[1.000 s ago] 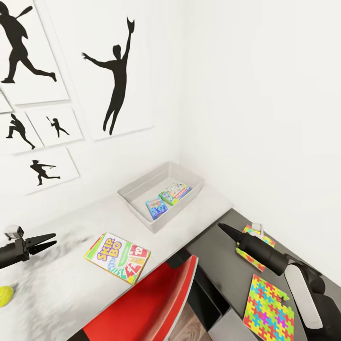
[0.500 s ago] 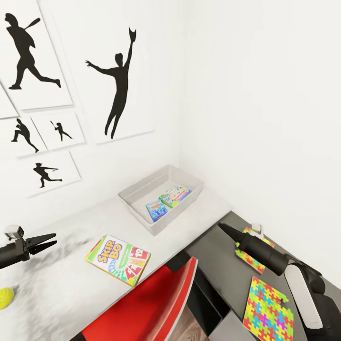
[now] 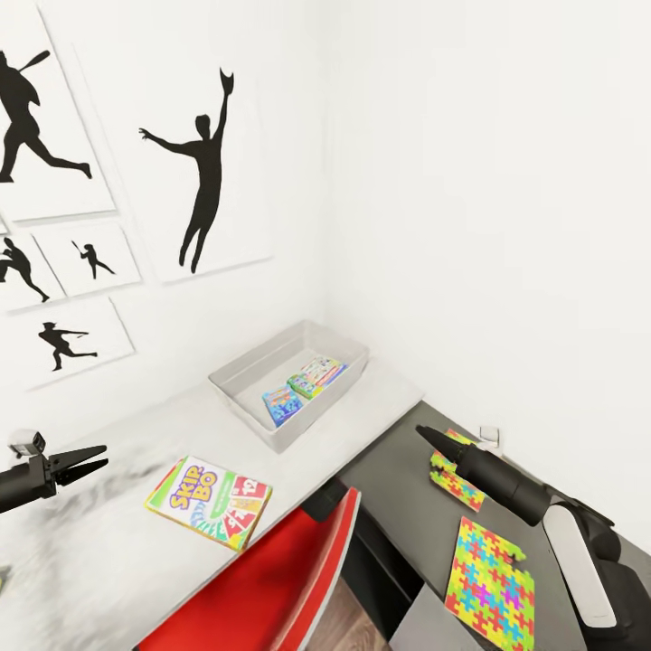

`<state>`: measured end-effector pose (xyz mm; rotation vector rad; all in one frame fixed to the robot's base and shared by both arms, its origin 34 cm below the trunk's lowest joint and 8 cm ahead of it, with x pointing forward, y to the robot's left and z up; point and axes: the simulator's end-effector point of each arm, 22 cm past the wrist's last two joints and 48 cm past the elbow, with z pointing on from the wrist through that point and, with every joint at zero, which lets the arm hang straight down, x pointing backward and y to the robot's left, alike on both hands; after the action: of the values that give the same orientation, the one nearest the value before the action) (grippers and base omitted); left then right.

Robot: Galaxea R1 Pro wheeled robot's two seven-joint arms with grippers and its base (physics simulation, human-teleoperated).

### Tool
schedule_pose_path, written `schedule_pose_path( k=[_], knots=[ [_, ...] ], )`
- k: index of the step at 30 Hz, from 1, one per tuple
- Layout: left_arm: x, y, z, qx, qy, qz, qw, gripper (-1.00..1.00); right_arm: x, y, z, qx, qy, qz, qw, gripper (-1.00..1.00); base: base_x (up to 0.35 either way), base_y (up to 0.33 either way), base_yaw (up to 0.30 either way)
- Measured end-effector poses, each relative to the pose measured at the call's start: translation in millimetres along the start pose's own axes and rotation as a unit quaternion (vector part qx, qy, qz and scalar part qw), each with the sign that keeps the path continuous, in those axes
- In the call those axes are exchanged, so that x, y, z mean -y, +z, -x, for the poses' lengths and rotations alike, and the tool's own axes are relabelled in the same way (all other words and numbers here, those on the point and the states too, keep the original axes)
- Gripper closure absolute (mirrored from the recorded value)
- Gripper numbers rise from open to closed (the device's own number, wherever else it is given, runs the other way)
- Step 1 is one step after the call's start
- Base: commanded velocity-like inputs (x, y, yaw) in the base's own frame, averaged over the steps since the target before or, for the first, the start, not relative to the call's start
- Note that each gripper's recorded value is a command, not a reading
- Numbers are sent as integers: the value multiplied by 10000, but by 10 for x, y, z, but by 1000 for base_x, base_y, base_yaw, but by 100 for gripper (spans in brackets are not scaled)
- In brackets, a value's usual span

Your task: Put all the toys in the child's room - the three board games (two on the bed and one on the table), the two jigsaw puzzles on the table, and the tennis ball on the table - inside the toy box on the table in the child's room.

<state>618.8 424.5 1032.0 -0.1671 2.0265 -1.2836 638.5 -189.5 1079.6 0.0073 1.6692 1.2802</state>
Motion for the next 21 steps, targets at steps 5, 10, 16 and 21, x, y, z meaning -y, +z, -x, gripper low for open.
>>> schedule_pose_path(
  k=[5,10,16,21],
  knots=[
    [13,-6,7,8,12,-7,10000,-100,-13,-1,9,6,-9,9,10000,-100,-16,0,-69],
    [22,-11,9,12,19,-10,10000,-100,-23,-3,14,9,-14,14,10000,-100,-4,0,-183],
    [35,-17,13,18,29,-17,10000,-100,-34,-6,22,16,-21,20,10000,-100,-1,0,-254],
    [50,-27,23,28,50,-21,10000,-100,-50,-7,33,24,-33,30,10000,-100,-1,0,-262]
  ],
)
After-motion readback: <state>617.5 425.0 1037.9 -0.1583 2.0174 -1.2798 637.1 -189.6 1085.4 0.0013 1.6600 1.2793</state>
